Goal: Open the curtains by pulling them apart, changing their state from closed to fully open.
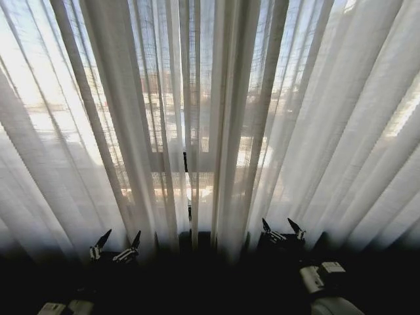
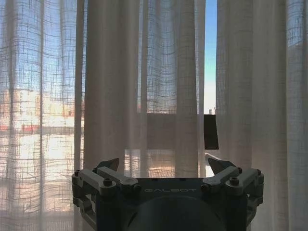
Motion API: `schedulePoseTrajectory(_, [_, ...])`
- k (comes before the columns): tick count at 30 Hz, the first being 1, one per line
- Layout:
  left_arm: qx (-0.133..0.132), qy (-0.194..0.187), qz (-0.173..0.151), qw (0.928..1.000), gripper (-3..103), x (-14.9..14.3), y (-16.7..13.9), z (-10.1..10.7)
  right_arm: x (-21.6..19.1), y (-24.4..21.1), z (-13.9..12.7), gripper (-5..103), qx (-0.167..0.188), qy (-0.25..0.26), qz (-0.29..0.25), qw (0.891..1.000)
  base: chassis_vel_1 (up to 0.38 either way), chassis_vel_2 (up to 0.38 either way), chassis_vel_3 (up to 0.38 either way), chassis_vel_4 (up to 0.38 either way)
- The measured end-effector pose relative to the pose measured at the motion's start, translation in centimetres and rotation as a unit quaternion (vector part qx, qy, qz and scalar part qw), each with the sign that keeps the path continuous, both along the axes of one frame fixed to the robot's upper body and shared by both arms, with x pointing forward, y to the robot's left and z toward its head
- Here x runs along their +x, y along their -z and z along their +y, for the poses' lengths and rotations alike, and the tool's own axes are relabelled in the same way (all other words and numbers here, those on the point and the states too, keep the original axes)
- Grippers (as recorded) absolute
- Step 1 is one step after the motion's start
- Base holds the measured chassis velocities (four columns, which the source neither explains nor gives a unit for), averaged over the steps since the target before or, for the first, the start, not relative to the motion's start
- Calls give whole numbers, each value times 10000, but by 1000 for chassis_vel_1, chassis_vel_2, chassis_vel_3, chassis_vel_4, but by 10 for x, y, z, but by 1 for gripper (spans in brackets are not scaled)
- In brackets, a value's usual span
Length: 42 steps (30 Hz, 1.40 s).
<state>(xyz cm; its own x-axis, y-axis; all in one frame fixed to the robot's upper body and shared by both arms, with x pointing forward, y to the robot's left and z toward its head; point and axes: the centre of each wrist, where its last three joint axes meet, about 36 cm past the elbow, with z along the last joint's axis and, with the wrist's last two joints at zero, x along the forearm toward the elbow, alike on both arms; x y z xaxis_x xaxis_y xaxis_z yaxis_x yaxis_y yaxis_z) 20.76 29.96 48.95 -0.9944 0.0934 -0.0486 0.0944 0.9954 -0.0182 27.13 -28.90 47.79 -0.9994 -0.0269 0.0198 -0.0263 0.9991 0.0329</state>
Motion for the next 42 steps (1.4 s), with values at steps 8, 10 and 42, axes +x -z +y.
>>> schedulePoseTrajectory(8, [6,0,-17,10000,100,0,-2,-1,1,1,-1,100,-32,-13,9,10000,92,107,-78,-118])
schedulePoseTrajectory(10, [4,-6,-16,10000,100,0,-1,-1,1,1,0,100,-32,-18,2,10000,137,141,-129,-133])
schedulePoseTrajectory(42, [-59,-78,-26,9999,100,-1,1,-3,14,12,-3,100,-143,-139,35,9998,97,144,-94,-142])
